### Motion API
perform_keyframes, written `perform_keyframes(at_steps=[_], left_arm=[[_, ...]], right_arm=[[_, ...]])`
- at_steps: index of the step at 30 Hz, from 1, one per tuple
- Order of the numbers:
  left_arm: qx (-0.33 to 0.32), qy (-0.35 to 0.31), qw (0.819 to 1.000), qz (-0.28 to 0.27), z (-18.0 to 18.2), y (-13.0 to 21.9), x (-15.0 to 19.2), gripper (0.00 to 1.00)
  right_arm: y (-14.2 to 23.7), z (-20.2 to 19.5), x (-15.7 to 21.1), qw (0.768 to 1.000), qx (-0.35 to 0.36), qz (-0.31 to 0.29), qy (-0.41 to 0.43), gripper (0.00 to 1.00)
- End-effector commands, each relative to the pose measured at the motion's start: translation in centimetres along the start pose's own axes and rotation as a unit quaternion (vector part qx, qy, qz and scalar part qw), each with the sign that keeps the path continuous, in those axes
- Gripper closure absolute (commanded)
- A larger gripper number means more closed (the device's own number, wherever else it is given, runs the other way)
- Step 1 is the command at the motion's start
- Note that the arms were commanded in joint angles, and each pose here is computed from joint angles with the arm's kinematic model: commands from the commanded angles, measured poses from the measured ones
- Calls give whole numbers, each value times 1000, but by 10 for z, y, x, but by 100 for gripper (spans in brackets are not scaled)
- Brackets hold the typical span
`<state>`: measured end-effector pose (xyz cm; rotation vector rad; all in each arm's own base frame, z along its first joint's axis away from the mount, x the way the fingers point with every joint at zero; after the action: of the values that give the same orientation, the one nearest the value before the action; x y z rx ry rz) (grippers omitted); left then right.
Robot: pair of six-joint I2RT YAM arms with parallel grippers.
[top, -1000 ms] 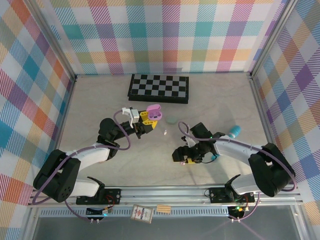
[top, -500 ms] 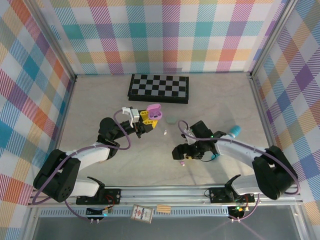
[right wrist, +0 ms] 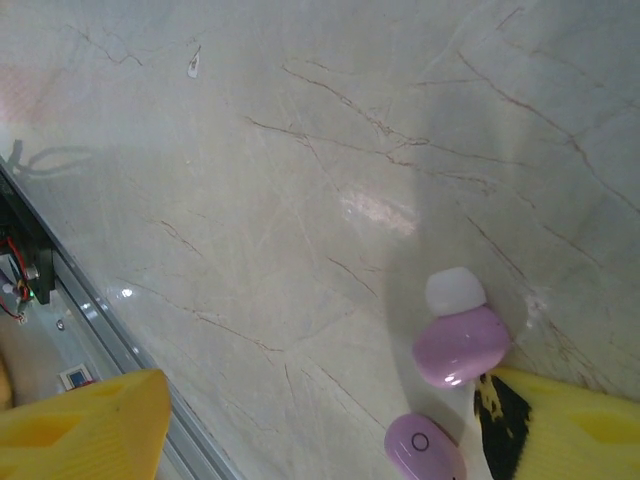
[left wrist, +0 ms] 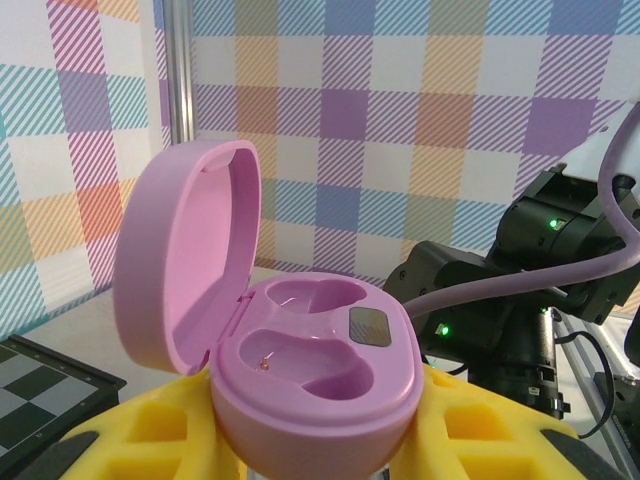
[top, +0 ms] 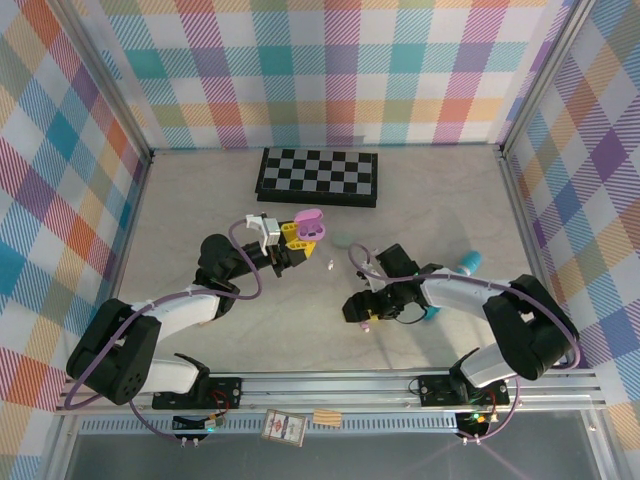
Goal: Insert the wireless bluetooth earbuds into the charging case
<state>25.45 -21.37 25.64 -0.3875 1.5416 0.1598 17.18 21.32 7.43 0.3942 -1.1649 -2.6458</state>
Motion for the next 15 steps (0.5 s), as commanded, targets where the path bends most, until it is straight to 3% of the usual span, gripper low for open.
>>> perform_keyframes(at_steps=[1, 15], left_arm=[[12, -30, 999, -20, 0, -2, -17, 70], [13, -29, 999, -21, 0, -1, -17, 70]], right_arm=[[-2, 1, 19, 999, -19, 35, -11, 22], [-3, -9, 31, 998, 2, 44, -42, 41]])
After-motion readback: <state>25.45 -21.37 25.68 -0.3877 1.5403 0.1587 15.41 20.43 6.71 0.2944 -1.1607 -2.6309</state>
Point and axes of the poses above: each hand's point on the last joint's axis, 136 mm out from that joint toward the fingers, its own y axis back along the fingers, its own z axis along the line the jaws close on, x = y × z, the point moved 5 cm from there along y, back along the fingers
